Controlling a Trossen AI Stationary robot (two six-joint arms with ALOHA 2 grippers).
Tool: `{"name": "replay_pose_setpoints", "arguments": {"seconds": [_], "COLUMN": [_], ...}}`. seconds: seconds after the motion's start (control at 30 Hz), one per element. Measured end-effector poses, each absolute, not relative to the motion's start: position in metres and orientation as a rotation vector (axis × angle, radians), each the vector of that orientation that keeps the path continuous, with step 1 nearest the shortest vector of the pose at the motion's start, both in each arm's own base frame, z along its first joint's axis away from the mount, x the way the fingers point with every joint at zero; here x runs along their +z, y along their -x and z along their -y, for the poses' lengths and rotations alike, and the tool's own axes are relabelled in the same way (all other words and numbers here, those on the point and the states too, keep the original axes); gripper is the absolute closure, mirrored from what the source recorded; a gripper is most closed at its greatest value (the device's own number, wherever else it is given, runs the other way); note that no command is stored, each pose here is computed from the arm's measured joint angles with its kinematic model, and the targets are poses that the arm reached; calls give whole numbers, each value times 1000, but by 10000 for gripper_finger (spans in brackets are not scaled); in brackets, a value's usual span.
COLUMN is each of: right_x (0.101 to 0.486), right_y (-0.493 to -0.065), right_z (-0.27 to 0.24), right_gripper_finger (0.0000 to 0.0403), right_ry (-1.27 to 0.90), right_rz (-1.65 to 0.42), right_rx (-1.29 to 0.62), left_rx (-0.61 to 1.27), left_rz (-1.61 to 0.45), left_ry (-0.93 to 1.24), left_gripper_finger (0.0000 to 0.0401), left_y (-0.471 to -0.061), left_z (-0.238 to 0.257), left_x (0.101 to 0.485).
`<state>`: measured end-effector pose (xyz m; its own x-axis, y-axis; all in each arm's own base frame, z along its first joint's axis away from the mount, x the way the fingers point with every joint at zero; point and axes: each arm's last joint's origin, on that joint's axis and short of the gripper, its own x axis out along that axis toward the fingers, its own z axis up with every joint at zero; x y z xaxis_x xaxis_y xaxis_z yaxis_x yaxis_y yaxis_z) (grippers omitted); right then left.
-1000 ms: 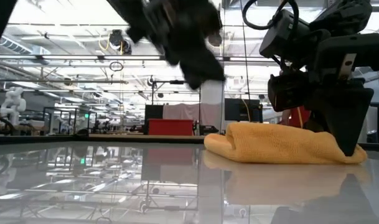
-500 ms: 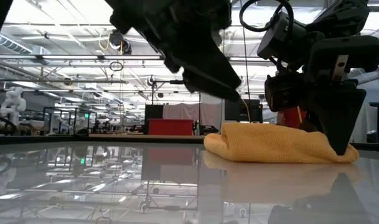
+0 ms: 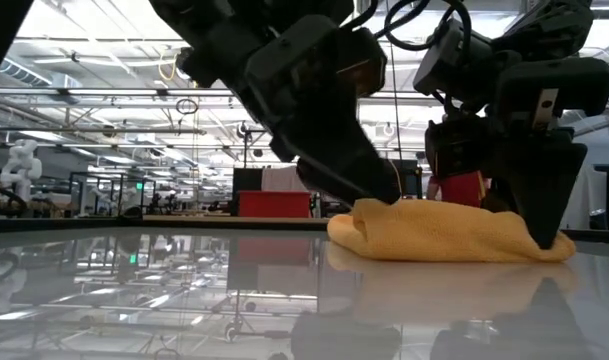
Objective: Roll towel
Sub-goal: Roll the towel
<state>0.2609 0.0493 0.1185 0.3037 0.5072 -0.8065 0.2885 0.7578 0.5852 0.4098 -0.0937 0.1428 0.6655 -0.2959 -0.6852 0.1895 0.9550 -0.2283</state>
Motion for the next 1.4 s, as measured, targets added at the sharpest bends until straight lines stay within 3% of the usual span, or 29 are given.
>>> {"name": "replay_pose_setpoints", "arguments": {"seconds": [0.37, 0.6, 1.03, 1.4], "right_x": [119, 119, 123, 149], "right_y": [-263, -263, -264, -255], "right_z": [-43, -41, -30, -26], "right_gripper_finger": [344, 344, 339, 234], "right_ry": [-762, -778, -821, -617], "right_rz": [-1270, -1274, -1245, -1145], "right_rx": [139, 154, 174, 281], "left_rx": [-312, -426, -378, -352], "left_rz": [-824, -826, -970, -992], "left_ry": [178, 294, 442, 511], "left_gripper_finger": [386, 395, 396, 396], "left_y": [-412, -416, -413, -414], "left_z": [85, 69, 45, 34], "left_x": [136, 143, 122, 118]}}
